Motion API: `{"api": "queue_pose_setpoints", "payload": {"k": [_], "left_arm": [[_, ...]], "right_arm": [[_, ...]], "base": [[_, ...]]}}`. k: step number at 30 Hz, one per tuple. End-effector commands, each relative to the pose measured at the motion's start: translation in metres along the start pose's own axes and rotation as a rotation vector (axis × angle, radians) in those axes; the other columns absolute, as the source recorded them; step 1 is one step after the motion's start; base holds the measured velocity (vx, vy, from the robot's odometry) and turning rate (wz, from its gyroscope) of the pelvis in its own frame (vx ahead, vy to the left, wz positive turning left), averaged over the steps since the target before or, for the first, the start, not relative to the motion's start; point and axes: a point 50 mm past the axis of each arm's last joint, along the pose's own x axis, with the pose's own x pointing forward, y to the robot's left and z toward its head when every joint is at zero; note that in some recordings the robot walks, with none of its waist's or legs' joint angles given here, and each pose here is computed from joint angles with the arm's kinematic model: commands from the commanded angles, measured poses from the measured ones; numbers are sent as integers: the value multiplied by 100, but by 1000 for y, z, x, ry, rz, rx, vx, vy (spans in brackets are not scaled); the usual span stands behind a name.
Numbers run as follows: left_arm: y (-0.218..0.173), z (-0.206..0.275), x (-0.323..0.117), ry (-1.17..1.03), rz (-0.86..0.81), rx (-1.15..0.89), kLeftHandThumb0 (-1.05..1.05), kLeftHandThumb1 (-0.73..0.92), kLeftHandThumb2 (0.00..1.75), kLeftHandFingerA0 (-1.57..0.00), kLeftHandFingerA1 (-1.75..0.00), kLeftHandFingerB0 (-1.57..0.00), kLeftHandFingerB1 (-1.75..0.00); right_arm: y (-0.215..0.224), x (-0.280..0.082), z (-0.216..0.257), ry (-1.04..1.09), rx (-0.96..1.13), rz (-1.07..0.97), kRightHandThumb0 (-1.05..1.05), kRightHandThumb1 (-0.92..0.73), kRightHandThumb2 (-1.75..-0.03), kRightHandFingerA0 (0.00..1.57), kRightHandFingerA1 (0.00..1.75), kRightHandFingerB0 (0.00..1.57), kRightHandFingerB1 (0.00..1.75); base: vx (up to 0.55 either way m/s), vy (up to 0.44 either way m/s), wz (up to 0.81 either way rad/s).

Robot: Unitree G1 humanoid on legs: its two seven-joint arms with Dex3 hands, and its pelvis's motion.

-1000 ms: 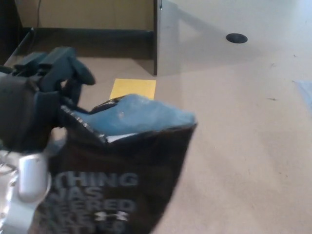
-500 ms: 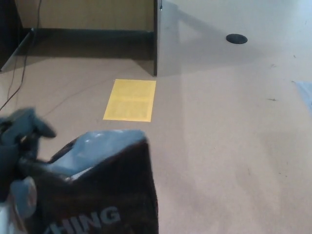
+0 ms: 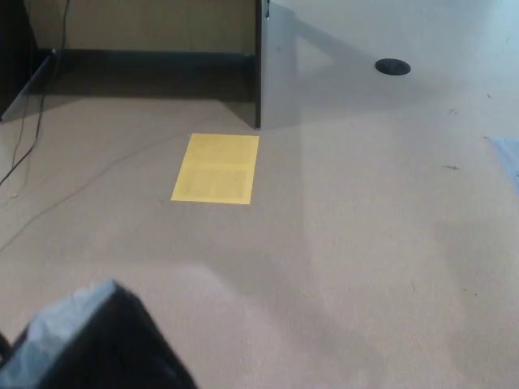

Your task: A person is holding a plastic bag and the robot extends its left hand to grab the bag by hooking its thumb into the holes at the top and brings its hand down by its side. Then it extends its arm again to hand the plastic bag back to the person.

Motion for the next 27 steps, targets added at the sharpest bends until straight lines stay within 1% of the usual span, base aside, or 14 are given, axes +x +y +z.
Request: {"api": "queue_pose_setpoints", "payload": {"k": [1, 4, 5, 6, 9, 10, 16, 17, 18, 19, 20, 21, 22, 27], "left_arm": [[-6, 1, -33, -61, 17, -52, 9, 51, 100, -120, -132, -96, -109], [-15, 4, -47, -50, -20, -76, 4, 52, 100, -120, -134, -96, -113], [-17, 4, -53, -43, -48, -79, 0, 68, 81, -88, -167, -77, -133], [-19, 4, -60, -44, -66, -75, 0, 70, 77, -89, -163, -83, -126], [-22, 0, -70, -41, -88, -44, 1, 72, 73, -80, -160, -82, -131], [-22, -2, -70, -34, -92, -24, 1, 75, 62, -73, -157, -74, -136], [-16, -22, -72, 18, -107, 71, 4, 70, 74, -81, -170, -71, -141], [-14, -27, -73, 55, -108, 98, 2, 56, 91, -117, -135, -87, -111], [-13, -30, -73, 75, -104, 112, 2, 56, 91, -117, -135, -87, -111], [-10, -36, -74, 108, -100, 152, 3, 64, 61, -92, -156, -94, -86], [-8, -39, -74, 130, -91, 161, 3, 62, 60, -93, -154, -95, -78], [-7, -44, -74, 163, -103, 171, 0, 65, 60, -90, -156, -93, -81], [-6, -46, -75, 182, -111, 178, -1, 67, 60, -85, -157, -83, -101], [2, -57, -69, 223, -92, 247, -2, 64, 60, -84, -147, -92, -80]], "right_arm": [[-3, 0, -1, 1, 3, -13, -31, -68, -60, 67, 45, 61, 41], [-4, 1, 2, 4, 3, -13, -32, -68, -60, 65, 44, 60, 40], [-4, 1, 2, 7, 4, -15, -33, -68, -60, 66, 44, 61, 40], [-3, 2, 2, 6, 13, -14, -31, -67, -61, 69, 47, 61, 41], [-2, 2, 3, -3, 23, -12, -32, -67, -60, 68, 46, 62, 41], [-3, 2, 4, -3, 19, -11, -34, -65, -61, 65, 46, 60, 41], [0, 3, 5, -4, 11, -10, -35, -65, -61, 67, 46, 61, 41], [0, 3, 5, -9, 9, -9, -36, -65, -61, 66, 46, 60, 41], [0, 3, 5, -11, 8, -9, -36, -65, -61, 66, 46, 60, 41], [0, 3, 6, -11, 10, -7, -33, -65, -60, 66, 45, 60, 41], [-1, 3, 6, -10, 10, -9, -32, -66, -60, 66, 45, 60, 41], [-1, 3, 7, -8, 15, -12, -32, -65, -60, 66, 45, 60, 41], [-1, 4, 6, -7, 20, -12, -34, -64, -60, 66, 46, 60, 41], [-2, 4, 9, -15, 18, -18, -36, -64, -61, 67, 46, 60, 41]], "base": [[0, 0, 0], [0, 0, 0], [0, 0, 0], [0, 0, 0], [0, 0, 0], [0, 0, 0], [0, 0, 0], [0, 0, 0], [0, 0, 0], [0, 0, 0], [0, 0, 0], [0, 0, 0], [0, 0, 0], [0, 0, 1]]}}
